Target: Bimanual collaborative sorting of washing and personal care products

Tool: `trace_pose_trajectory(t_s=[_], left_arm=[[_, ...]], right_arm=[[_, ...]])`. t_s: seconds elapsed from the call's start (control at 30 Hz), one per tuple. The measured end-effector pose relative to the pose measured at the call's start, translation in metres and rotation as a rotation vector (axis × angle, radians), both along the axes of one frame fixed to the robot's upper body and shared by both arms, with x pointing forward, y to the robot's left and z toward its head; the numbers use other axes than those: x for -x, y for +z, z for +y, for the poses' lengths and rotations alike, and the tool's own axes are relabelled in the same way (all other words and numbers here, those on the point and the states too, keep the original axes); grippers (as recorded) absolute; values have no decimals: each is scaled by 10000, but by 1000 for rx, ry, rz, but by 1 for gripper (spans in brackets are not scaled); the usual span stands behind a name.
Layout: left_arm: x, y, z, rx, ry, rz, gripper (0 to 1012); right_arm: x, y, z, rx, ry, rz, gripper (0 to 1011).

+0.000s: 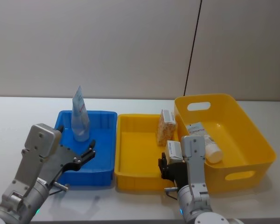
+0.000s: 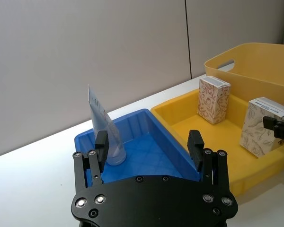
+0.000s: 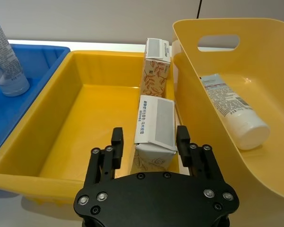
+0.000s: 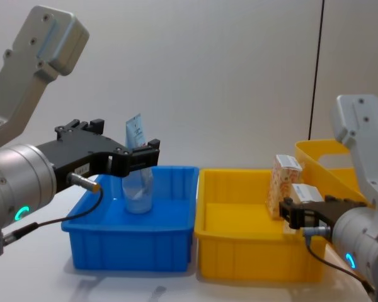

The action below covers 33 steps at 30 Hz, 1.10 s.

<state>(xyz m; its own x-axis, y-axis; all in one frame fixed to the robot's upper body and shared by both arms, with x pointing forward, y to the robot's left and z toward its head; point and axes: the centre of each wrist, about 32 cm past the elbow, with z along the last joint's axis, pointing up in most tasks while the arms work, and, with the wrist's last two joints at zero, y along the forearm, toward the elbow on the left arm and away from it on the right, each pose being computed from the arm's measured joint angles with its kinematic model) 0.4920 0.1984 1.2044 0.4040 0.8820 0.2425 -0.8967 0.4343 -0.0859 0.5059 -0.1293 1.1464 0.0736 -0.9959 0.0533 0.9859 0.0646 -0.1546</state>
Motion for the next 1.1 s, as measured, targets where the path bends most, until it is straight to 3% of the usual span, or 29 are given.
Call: trace_pose_trajectory(t_s=[0.17,0.43,0.73,1.1], left_arm=[[0,0,0,0,0,0,1001],[0,0,0,0,0,0,1001],[0,0,0,0,0,0,1001],[0,0,0,0,0,0,1001]], right_arm=[[-4,-1,-1,0,-1,0,506],[-6,-2,-2,0,-2,-2,310],[-10,12,-15,-16,13,-43,227],[-45,126,-55,-83,46,-173,216]])
